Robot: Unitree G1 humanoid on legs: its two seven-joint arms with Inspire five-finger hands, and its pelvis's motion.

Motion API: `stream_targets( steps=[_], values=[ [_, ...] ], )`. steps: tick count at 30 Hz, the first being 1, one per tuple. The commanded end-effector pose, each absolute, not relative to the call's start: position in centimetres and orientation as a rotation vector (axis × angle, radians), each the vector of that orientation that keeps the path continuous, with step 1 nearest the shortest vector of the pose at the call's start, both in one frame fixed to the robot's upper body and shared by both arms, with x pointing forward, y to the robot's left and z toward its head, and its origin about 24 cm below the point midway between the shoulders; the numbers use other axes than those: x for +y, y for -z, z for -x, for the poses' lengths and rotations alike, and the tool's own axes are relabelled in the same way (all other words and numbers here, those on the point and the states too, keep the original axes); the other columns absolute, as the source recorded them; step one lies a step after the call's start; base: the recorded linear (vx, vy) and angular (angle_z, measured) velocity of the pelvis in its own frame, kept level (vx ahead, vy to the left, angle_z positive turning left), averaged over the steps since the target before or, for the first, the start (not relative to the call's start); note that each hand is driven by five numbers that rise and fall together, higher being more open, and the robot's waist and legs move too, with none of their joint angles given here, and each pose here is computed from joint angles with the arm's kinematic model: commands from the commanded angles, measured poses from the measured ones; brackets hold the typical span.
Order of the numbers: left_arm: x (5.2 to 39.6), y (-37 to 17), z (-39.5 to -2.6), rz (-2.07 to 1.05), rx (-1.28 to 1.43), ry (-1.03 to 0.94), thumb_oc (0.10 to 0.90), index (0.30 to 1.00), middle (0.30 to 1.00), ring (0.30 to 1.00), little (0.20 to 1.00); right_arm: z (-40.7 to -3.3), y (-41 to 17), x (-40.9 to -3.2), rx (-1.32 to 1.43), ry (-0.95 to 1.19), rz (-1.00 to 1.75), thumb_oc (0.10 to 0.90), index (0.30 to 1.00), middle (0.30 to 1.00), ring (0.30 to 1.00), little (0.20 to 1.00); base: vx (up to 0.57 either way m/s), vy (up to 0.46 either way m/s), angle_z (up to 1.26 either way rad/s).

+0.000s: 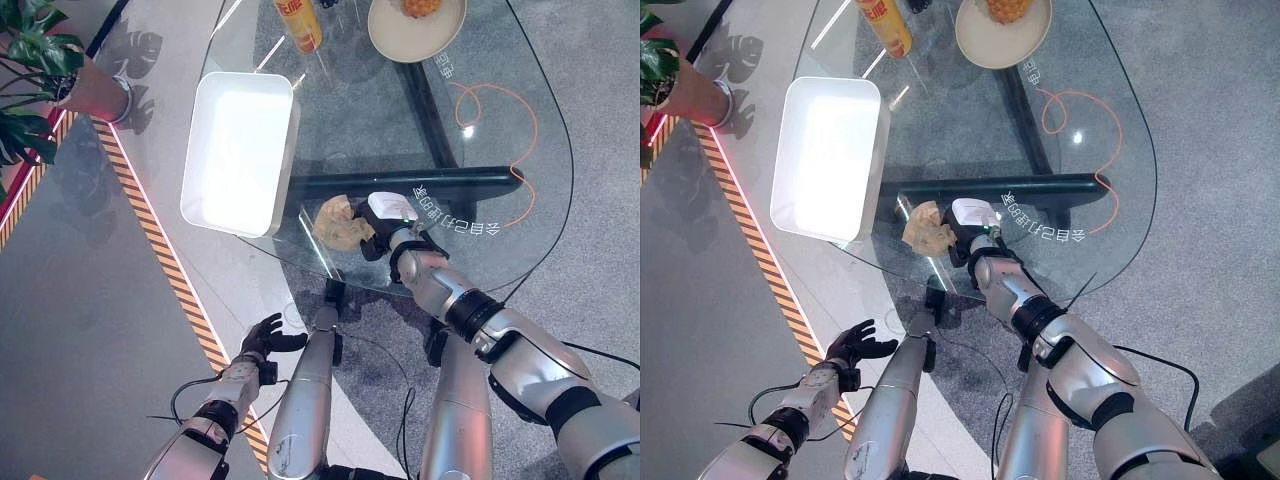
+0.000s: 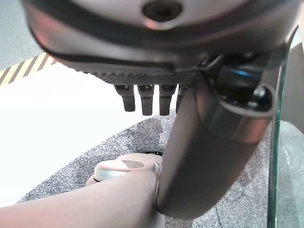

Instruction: Wipe the table with a cloth and put it in the basket.

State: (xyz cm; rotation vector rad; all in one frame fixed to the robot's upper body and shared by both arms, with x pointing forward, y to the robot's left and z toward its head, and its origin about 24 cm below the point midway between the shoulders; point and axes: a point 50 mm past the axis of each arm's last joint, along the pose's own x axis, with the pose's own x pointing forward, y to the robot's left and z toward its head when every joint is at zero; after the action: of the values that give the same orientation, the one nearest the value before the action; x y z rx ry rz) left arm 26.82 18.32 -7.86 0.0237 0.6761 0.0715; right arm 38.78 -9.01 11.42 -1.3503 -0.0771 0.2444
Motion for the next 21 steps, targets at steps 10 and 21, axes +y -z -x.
stream_targets(
  steps=[10,21],
  values=[
    [19.8,7.1,-27.6,-0.074,0.659,-0.110,0.800,0.900,0.900,0.900,0.900,-38.7,-16.2,-3.3,-0.358,-0.366,1.294,0.100,0.300,0.300,0.300,0.200,0.00,-0.001,0.03],
    [20.0,6.9,-27.9,-0.085,0.660,-0.107,0.800,0.900,0.900,0.900,0.900,-40.4,-18.0,-6.8,-0.365,-0.162,1.236,0.100,0.300,0.300,0.300,0.200,0.00,-0.010,0.01]
  ],
)
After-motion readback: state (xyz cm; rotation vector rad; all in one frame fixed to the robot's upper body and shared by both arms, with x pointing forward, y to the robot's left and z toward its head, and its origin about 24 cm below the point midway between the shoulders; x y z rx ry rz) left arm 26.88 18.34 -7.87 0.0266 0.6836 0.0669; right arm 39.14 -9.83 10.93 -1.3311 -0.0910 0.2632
